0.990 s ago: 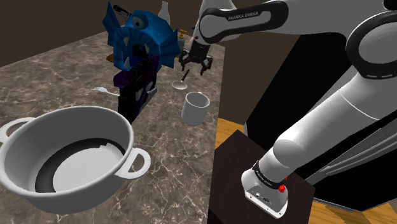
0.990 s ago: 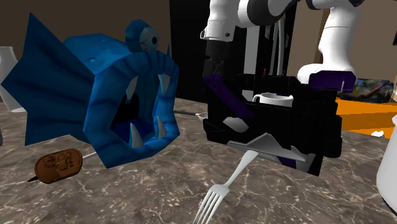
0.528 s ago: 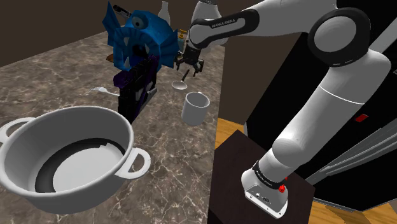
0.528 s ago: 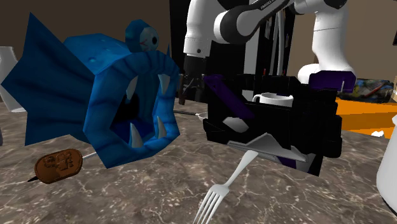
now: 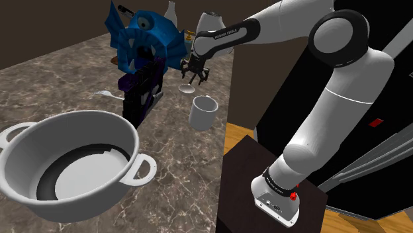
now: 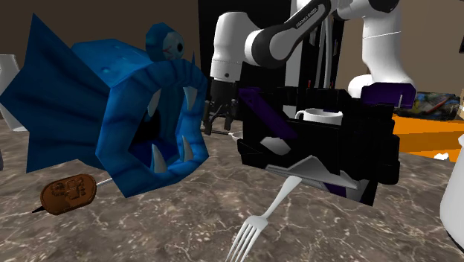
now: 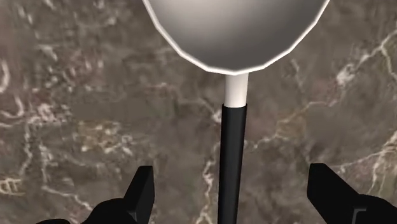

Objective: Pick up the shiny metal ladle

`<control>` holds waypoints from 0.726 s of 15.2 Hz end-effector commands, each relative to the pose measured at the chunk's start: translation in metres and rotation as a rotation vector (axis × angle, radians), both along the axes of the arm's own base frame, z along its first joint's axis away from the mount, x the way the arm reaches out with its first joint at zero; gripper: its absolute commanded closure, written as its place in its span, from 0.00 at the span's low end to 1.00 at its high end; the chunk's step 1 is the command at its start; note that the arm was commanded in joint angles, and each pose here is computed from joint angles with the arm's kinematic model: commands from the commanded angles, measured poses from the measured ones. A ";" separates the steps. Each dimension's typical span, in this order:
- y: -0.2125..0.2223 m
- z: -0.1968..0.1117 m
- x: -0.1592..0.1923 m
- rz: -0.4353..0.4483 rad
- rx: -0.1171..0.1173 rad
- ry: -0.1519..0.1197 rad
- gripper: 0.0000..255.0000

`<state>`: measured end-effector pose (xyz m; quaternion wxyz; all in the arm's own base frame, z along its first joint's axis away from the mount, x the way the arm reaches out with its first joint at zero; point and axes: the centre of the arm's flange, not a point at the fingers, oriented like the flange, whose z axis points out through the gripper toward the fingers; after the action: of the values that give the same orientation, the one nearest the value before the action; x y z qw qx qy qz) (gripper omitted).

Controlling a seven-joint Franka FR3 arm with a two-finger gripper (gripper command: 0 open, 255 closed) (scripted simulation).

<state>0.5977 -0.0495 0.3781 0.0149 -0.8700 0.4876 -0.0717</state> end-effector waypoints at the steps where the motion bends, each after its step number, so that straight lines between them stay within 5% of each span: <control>1: 0.000 -0.005 -0.001 0.000 0.000 -0.001 0.00; 2: 0.000 -0.004 0.000 0.000 0.000 -0.001 1.00; 11: 0.000 -0.005 -0.001 0.000 0.000 -0.001 1.00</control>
<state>0.5975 -0.0495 0.3746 0.0152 -0.8699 0.4877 -0.0724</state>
